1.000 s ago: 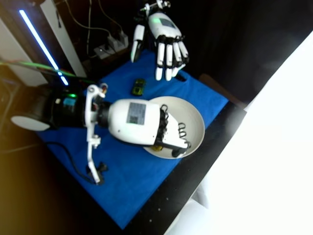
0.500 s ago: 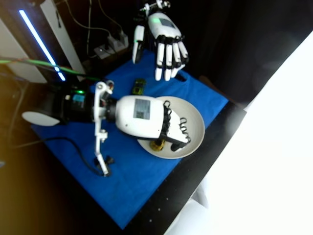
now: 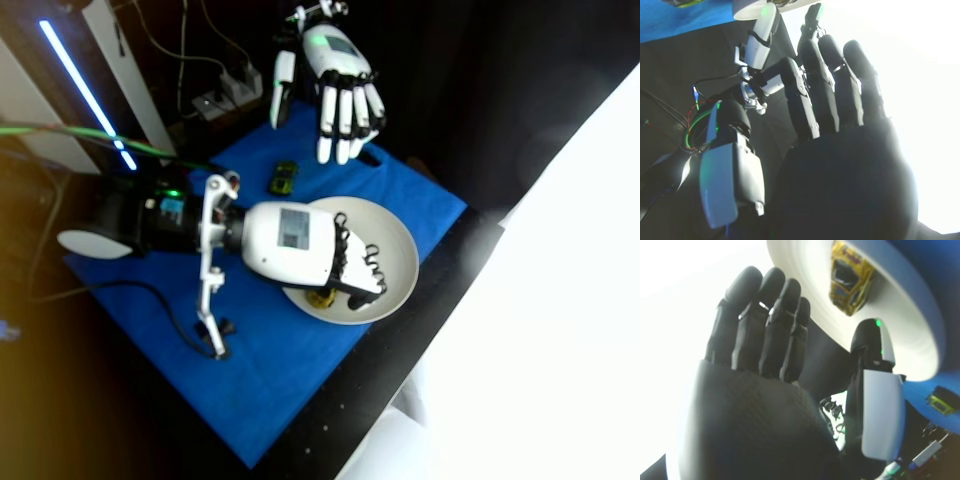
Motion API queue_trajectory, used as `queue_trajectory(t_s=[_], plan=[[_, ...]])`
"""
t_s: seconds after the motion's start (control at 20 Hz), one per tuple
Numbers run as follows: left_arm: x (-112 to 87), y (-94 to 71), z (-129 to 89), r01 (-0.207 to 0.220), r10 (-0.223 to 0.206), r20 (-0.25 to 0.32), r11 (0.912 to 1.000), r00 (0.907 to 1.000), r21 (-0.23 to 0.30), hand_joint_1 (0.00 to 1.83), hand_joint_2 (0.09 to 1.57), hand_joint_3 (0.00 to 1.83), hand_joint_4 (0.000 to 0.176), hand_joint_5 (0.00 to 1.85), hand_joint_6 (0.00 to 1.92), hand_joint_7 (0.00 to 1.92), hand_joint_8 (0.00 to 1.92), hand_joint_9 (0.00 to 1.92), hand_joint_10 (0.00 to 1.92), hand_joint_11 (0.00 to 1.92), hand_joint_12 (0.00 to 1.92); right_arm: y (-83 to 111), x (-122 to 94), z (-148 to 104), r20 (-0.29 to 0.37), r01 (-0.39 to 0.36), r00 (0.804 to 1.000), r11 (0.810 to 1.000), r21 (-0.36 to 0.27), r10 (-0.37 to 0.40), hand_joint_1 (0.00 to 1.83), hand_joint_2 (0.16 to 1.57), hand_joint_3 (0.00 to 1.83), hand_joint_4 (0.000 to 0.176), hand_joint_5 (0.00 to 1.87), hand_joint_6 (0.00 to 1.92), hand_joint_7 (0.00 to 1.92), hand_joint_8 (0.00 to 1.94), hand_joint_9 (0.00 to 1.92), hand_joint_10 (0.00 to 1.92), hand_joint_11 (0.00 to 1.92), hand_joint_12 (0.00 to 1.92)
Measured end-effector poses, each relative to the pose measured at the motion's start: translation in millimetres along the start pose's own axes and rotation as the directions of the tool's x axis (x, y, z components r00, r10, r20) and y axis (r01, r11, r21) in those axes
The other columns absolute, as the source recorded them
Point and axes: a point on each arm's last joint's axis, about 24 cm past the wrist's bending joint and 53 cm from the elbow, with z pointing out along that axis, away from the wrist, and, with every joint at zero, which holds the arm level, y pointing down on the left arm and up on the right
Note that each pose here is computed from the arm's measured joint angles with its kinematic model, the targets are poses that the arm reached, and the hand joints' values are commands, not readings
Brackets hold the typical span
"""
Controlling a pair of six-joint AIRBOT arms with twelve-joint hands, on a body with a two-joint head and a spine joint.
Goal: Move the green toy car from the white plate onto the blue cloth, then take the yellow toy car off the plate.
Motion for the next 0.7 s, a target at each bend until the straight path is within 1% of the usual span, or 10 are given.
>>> queue_trajectory(t_s=[0.05,0.1,0.15,0.25,0.35,0.45,0.5,0.6,0.65,0.7], plan=[[-0.1,0.1,0.0,0.0,0.0,0.0,1.0,1.0,-0.001,0.44,1.12,0.0,0.08,0.73,0.0,0.69,0.02,0.32,0.9,0.07,1.67,-1.0,2.8,0.8,-0.008,0.001,1.0,1.0,0.003,-0.001,0.88,1.04,0.0,0.0,0.69,0.0,0.82,0.0,0.66,0.49,0.32,1.52],[-0.1,0.2,0.0,0.001,-0.001,0.0,1.0,1.0,-0.001,0.44,1.12,0.0,0.084,0.72,0.0,0.69,0.02,0.33,0.88,0.08,1.66,-1.7,3.0,1.3,-0.008,0.001,1.0,1.0,0.005,-0.001,0.89,1.04,0.0,0.0,0.7,0.0,0.82,0.01,0.67,0.51,0.32,1.55],[-0.2,0.0,0.0,0.002,-0.002,0.001,1.0,1.0,0.0,0.44,1.12,0.0,0.084,0.72,0.0,0.69,0.02,0.33,0.91,0.07,1.68,-1.8,2.4,1.6,-0.006,0.001,1.0,1.0,0.005,-0.001,0.88,1.04,0.0,0.0,0.71,0.01,0.84,0.01,0.68,0.52,0.35,1.52],[-0.4,-0.1,0.0,0.002,-0.002,0.002,1.0,1.0,0.0,0.44,1.11,0.0,0.084,0.72,0.0,0.69,0.01,0.34,0.83,0.06,1.64,-2.4,3.3,2.8,-0.007,0.002,1.0,1.0,0.007,-0.002,0.89,1.03,0.0,0.0,0.72,0.0,0.83,0.0,0.68,0.46,0.35,1.47],[-0.6,-0.1,0.0,0.003,-0.003,0.002,1.0,1.0,0.0,0.43,1.11,0.0,0.087,0.72,0.0,0.69,0.01,0.36,0.78,0.06,1.63,-2.8,3.9,2.8,-0.01,0.001,1.0,1.0,0.009,-0.001,0.9,1.03,0.0,0.0,0.71,0.0,0.83,0.0,0.69,0.46,0.33,1.51],[-0.9,-0.4,0.0,0.003,-0.003,0.004,1.0,1.0,0.002,0.45,1.12,0.0,0.081,0.72,0.0,0.68,0.0,0.35,0.72,0.03,1.61,-4.7,3.4,3.6,-0.009,0.003,1.0,1.0,0.013,-0.003,0.9,1.06,0.0,0.0,0.7,0.0,0.81,0.0,0.68,0.44,0.32,1.47],[-1.1,-0.4,0.0,0.003,-0.003,0.005,1.0,1.0,0.002,0.45,1.12,0.0,0.09,0.72,0.0,0.68,0.0,0.34,0.78,0.01,1.65,-6.7,2.6,3.9,-0.007,0.004,1.0,1.0,0.017,-0.004,0.9,1.06,0.0,0.0,0.69,0.0,0.8,0.0,0.67,0.44,0.32,1.47],[-1.2,-0.5,0.0,0.004,-0.004,0.005,1.0,1.0,0.002,0.49,1.12,0.0,0.091,0.74,0.01,0.7,0.01,0.36,0.8,0.05,1.65,-8.5,1.9,4.3,-0.006,0.005,1.0,1.0,0.02,-0.005,0.9,1.05,0.0,0.0,0.69,0.0,0.81,0.0,0.68,0.42,0.33,1.44],[-1.1,-0.5,0.0,0.003,-0.003,0.005,1.0,1.0,0.002,0.51,1.13,0.0,0.097,0.74,0.01,0.71,0.01,0.35,0.84,0.04,1.68,-9.7,1.3,4.8,-0.004,0.005,1.0,1.0,0.023,-0.005,0.91,1.06,0.0,0.0,0.7,0.0,0.8,0.0,0.7,0.38,0.33,1.4],[-1.1,-0.6,-0.1,0.003,-0.003,0.005,1.0,1.0,0.003,0.51,1.13,0.0,0.097,0.74,0.0,0.71,0.01,0.34,0.88,0.03,1.7,-10.7,0.9,4.8,-0.004,0.006,1.0,1.0,0.025,-0.006,0.92,1.07,0.0,0.0,0.7,0.0,0.79,0.0,0.7,0.36,0.33,1.39]])
